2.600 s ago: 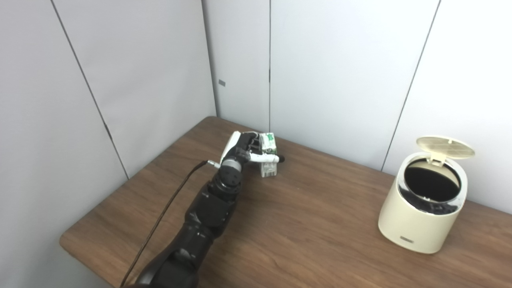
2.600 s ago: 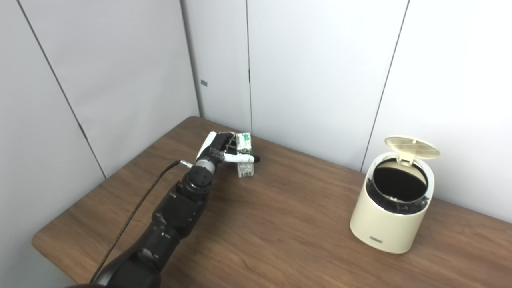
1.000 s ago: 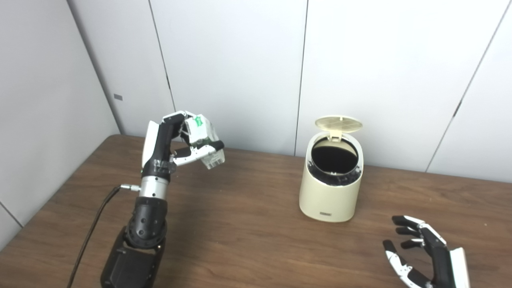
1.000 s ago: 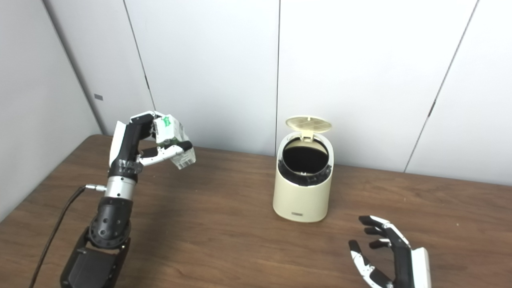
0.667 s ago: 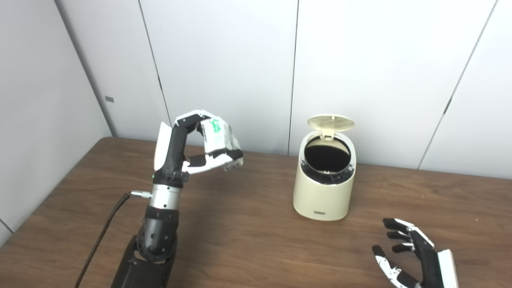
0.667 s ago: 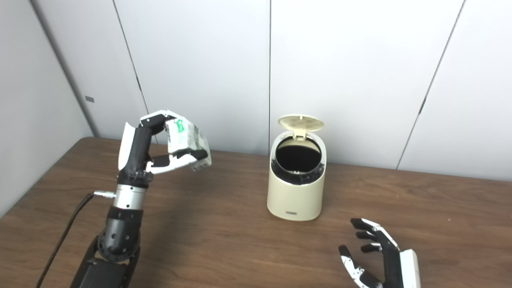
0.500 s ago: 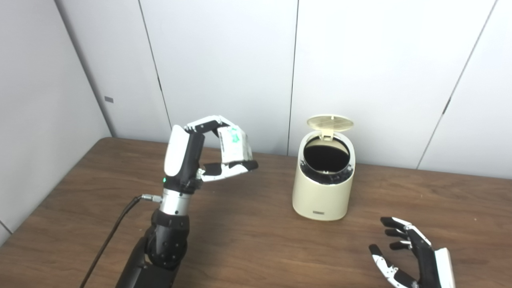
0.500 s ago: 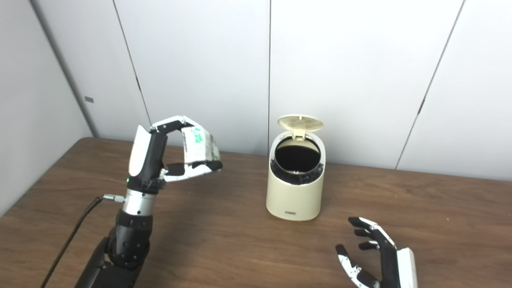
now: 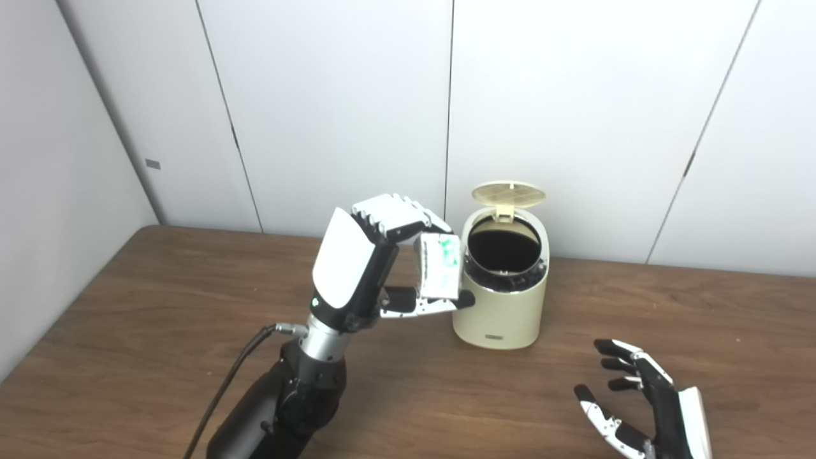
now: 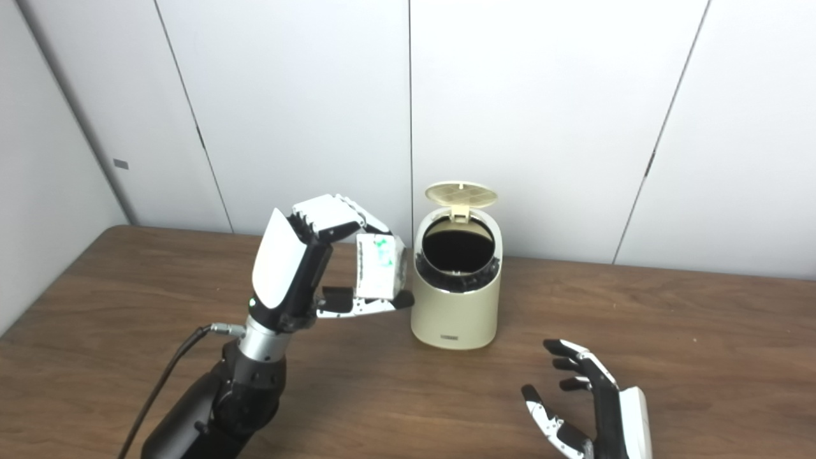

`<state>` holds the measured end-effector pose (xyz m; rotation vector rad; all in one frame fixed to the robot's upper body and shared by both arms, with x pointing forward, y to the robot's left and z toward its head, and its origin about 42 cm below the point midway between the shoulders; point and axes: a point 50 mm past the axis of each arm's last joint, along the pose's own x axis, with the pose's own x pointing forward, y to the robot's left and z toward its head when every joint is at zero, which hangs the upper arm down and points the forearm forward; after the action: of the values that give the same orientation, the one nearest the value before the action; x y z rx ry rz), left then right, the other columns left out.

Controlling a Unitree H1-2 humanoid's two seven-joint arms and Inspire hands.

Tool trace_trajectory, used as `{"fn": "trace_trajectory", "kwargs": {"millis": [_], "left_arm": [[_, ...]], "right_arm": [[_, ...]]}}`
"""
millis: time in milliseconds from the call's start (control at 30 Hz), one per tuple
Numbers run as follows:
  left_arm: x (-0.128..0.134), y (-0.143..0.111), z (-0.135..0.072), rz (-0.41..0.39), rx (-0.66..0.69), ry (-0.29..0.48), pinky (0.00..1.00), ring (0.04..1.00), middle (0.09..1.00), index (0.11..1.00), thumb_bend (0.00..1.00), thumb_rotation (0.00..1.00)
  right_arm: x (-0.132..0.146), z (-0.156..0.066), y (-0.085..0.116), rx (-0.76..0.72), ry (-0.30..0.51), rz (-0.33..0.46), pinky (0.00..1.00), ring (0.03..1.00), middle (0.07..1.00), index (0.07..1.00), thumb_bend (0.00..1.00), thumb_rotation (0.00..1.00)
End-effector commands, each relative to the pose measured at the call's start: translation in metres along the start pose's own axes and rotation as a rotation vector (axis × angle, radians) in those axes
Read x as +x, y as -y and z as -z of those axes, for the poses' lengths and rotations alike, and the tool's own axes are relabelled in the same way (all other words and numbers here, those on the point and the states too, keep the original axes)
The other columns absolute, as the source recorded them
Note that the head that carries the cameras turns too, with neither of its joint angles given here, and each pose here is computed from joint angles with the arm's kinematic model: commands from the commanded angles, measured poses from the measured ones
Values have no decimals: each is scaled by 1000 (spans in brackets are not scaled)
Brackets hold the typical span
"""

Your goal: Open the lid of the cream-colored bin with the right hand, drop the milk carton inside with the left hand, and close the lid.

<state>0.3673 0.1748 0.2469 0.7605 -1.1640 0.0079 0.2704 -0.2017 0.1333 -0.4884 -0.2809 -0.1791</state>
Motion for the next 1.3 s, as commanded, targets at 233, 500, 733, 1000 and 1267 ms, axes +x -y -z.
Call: {"fn": "trace_trajectory", "kwargs": {"millis": [233, 500, 733, 1000, 1267], "left_arm": [[33, 12, -4, -51, 79, 205, 476, 486, 462, 481, 504, 0], [40, 26, 1, -25, 125, 315, 512, 489, 452, 488, 503, 0], [47, 34, 9, 14, 172, 413, 517, 489, 455, 486, 504, 0], [68, 32, 21, 1, 171, 411, 510, 485, 451, 496, 504, 0], [81, 36, 35, 24, 216, 427, 514, 492, 451, 493, 504, 0]], "right_arm": [[1, -2, -11, 28, 31, 16, 565, 703, 727, 694, 262, 0], [-2, -1, -15, 32, 40, 17, 563, 700, 726, 699, 262, 0], [-2, 0, -18, 17, 24, 7, 585, 714, 735, 714, 251, 38], [-3, 0, -21, 16, 29, 4, 594, 718, 736, 715, 255, 58], [-5, -1, -23, 12, 25, 2, 598, 720, 737, 718, 256, 60]]}}
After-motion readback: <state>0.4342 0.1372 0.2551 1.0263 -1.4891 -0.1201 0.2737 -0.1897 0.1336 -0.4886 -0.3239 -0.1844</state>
